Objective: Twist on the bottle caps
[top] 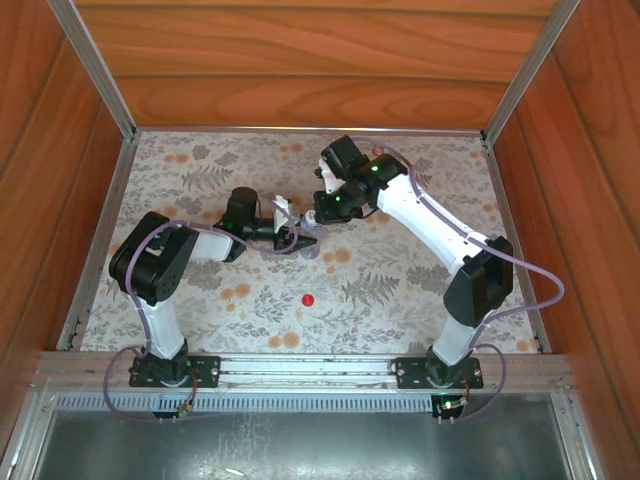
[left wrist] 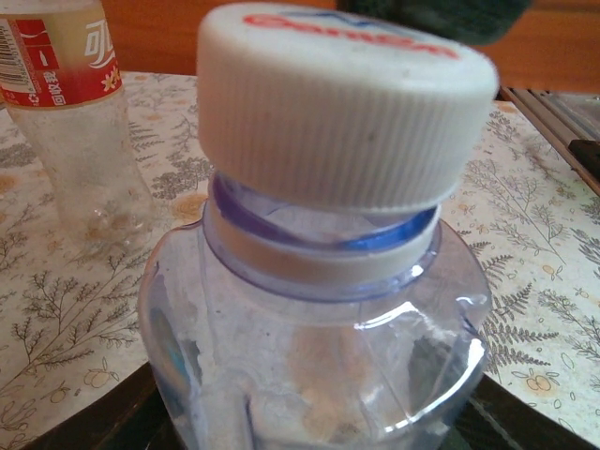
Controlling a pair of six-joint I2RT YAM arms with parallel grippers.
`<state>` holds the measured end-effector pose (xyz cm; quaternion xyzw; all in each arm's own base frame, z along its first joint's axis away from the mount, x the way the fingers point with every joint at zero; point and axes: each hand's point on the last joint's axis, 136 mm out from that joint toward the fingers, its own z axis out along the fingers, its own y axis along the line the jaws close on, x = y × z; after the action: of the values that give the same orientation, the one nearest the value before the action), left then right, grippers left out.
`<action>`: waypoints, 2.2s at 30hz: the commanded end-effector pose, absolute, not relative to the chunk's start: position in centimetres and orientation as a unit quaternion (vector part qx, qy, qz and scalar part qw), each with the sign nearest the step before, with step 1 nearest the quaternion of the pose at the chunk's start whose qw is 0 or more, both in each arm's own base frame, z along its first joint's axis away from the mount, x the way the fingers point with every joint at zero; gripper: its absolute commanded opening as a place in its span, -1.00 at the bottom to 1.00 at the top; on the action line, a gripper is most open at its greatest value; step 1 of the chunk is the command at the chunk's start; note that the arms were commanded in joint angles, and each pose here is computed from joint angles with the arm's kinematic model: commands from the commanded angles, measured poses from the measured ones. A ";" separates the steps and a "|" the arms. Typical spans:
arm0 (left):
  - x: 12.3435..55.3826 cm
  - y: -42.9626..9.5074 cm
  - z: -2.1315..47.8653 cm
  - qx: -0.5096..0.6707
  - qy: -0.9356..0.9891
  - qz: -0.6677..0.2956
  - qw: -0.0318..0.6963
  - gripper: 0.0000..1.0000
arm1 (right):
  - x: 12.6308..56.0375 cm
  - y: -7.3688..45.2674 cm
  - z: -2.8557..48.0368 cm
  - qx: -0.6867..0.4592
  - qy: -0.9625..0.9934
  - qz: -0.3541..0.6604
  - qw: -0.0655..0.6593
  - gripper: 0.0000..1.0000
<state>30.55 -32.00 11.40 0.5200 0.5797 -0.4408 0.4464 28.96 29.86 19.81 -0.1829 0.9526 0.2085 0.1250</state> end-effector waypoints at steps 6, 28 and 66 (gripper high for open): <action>29.8 -32.2 9.7 0.517 0.596 -0.458 0.409 0.16 | 30.9 30.0 21.3 -0.163 0.945 0.234 0.157 -0.47; 29.7 -32.2 9.7 0.516 0.597 -0.458 0.409 0.16 | 29.1 30.0 19.3 -0.163 0.945 0.263 0.103 -0.81; 29.7 -32.2 9.7 0.516 0.597 -0.458 0.409 0.16 | 28.4 30.5 19.4 -0.148 0.925 0.341 0.083 -0.73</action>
<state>30.52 -32.08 11.30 0.5202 0.5801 -0.4453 0.4411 31.14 30.67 19.70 -0.1466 0.9267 0.3232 0.1235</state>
